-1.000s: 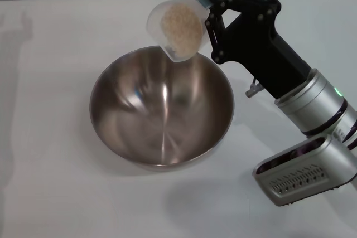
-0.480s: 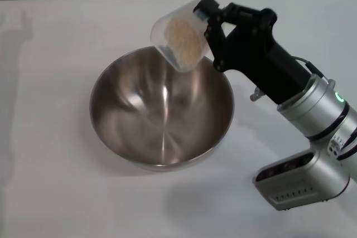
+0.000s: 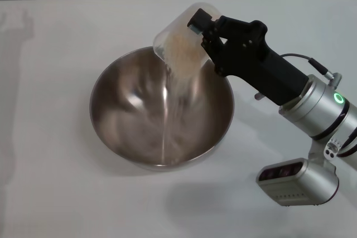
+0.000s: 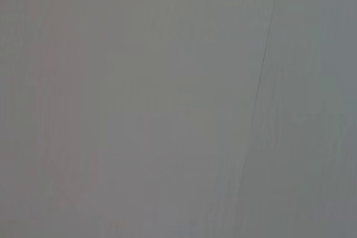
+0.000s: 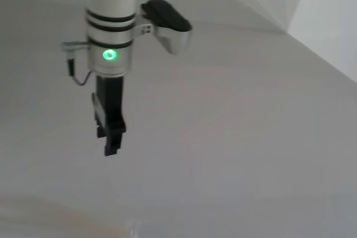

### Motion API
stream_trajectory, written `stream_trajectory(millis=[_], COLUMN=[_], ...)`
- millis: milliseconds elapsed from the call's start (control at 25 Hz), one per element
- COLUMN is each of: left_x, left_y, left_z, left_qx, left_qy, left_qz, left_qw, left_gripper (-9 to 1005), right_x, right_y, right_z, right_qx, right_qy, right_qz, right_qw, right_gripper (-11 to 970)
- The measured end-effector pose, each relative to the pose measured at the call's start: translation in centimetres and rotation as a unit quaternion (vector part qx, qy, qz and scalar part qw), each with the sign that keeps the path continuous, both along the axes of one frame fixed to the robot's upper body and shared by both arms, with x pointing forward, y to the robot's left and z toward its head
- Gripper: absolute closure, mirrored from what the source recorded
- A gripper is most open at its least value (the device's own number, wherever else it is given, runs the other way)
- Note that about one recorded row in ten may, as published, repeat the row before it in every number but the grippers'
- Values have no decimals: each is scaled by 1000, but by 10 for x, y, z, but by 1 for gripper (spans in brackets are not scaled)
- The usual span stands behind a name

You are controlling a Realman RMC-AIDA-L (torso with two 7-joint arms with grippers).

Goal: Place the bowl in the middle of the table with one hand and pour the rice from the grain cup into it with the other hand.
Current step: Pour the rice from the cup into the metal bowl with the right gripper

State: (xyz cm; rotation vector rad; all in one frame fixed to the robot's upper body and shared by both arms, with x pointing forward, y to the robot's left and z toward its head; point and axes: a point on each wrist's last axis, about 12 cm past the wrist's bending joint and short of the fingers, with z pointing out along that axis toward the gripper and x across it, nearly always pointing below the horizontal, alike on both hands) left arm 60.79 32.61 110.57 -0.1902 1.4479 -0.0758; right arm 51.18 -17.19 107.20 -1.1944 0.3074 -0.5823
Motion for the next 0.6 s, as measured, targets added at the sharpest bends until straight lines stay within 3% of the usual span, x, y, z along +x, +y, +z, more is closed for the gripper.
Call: stream_trajectory(millis=[600], left_x=[4], left_y=[-4], left_z=[4], left_qx=[0], left_qy=[-5], left_qz=[-5], left_qw=[1000], left_gripper=[493], right_x=[8], right_y=[-8], right_z=[0], right_qx=[-62], right_qy=[-54], right_qz=[-11], right_qw=[997], right_gripper=[942])
